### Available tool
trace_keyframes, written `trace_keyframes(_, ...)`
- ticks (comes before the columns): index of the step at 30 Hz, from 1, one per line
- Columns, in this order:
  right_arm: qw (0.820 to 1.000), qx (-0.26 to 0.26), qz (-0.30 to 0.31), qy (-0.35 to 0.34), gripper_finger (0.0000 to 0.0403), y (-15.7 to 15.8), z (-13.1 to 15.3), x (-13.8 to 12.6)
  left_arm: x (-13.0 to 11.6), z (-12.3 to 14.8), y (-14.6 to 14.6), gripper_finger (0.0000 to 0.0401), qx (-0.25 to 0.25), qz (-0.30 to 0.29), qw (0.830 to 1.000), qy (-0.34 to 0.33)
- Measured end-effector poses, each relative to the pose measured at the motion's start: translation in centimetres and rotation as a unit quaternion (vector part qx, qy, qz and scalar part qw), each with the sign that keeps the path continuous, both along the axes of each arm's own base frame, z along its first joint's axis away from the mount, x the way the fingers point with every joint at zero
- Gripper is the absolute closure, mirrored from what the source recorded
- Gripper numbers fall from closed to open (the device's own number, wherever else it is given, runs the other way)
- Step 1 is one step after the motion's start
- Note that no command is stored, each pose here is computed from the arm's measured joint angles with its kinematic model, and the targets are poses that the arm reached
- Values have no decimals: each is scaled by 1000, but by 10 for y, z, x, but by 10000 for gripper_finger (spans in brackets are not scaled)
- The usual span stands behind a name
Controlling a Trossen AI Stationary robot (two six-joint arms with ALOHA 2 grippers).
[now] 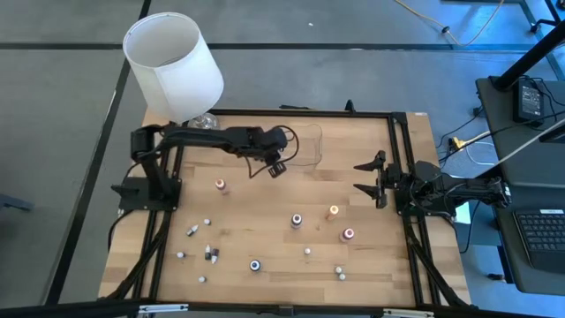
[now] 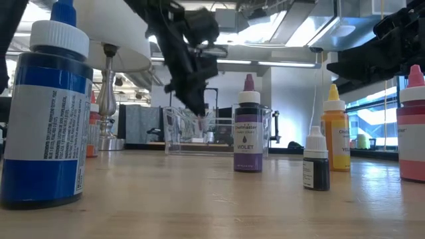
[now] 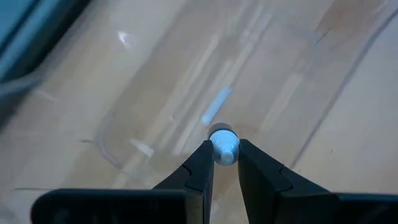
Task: Pick & Place food coloring
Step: Put the top small pink food coloring bottle into the transparent bin
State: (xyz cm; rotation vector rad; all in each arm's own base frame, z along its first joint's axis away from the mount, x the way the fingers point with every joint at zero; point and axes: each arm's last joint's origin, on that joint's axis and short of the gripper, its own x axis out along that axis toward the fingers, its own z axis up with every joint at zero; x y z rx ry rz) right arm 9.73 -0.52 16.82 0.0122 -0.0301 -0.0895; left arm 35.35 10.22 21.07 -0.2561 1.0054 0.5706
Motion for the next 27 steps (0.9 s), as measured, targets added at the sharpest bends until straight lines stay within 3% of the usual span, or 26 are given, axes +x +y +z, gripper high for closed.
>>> trace_keyframes(8, 1000, -12, 0, 1, 110, 0, 0, 0, 2, -23, 10, 345, -69, 17, 997, 14)
trace_keyframes(27, 1000, -11, 0, 1, 110, 0, 0, 0, 1, -24, 11, 333, -68, 8, 997, 24)
